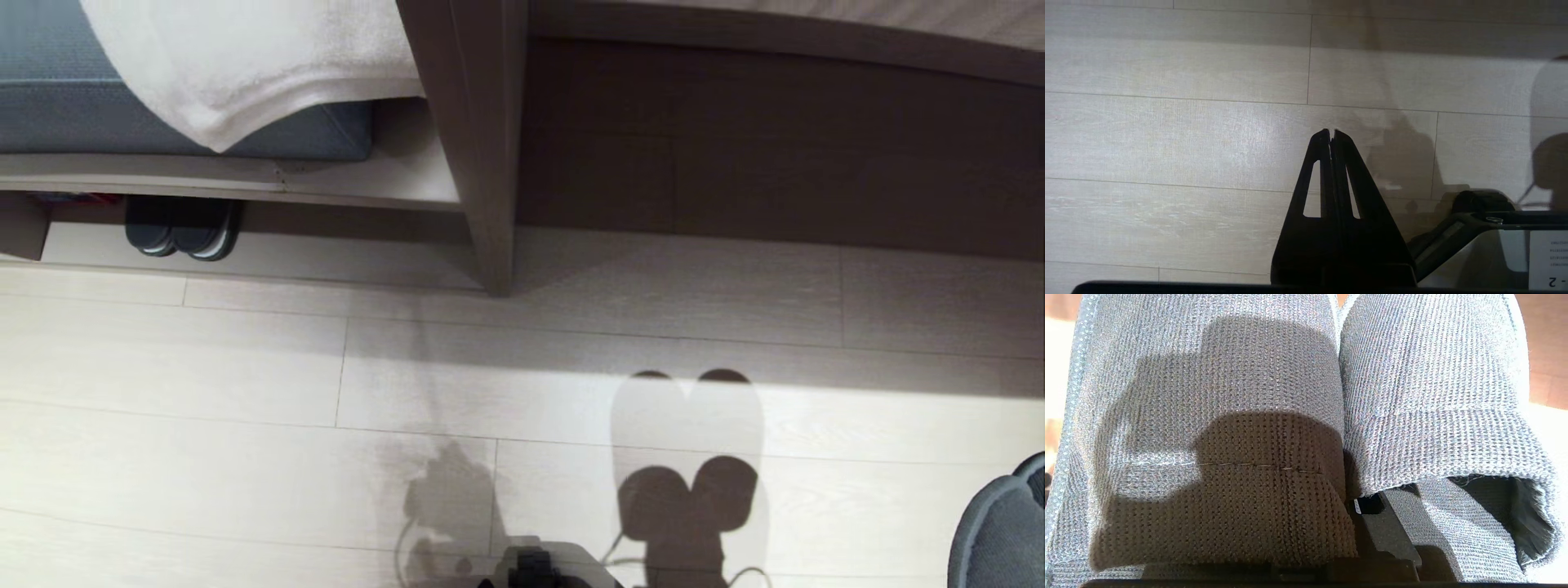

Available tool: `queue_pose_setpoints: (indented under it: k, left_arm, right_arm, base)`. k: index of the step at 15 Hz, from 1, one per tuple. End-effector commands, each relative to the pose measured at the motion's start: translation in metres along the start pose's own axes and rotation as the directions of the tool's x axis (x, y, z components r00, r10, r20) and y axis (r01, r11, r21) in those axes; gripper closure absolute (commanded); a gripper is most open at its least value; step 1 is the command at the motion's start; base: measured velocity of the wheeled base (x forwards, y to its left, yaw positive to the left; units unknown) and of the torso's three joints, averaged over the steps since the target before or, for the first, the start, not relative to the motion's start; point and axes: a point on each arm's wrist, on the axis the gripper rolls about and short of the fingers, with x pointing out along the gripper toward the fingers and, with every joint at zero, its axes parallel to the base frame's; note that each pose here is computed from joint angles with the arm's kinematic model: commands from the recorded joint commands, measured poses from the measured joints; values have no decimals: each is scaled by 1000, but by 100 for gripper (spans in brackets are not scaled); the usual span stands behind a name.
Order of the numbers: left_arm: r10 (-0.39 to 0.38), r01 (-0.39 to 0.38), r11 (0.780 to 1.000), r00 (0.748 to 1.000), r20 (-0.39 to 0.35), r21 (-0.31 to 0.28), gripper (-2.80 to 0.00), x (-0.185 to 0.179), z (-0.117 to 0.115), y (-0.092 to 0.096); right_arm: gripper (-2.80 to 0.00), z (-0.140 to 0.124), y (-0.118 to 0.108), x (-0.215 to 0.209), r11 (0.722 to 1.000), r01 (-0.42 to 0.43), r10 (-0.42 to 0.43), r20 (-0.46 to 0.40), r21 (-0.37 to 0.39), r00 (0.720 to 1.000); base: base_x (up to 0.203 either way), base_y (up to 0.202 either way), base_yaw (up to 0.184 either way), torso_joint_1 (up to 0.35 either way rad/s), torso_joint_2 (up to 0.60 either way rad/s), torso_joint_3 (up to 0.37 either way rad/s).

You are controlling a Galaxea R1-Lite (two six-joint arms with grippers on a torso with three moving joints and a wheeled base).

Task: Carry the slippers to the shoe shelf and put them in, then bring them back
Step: Place the slippers into the shoe cabinet

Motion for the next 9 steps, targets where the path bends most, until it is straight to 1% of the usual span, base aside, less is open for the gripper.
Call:
queue_pose_setpoints:
  k: [1, 9]
  left_arm:
    - [0, 0, 1000, 1000, 0, 0, 0, 0, 0, 0]
    - [0, 0, 1000, 1000, -1, 0, 0, 0, 0, 0]
  right_arm:
    - [0, 0, 0, 0, 1000, 0, 0, -4, 1, 1000]
    - [0, 0, 0, 0, 1000, 0, 0, -3, 3, 1000]
  base:
    - [0, 0, 0, 6, 2, 210]
    - [0, 0, 0, 1, 2, 203]
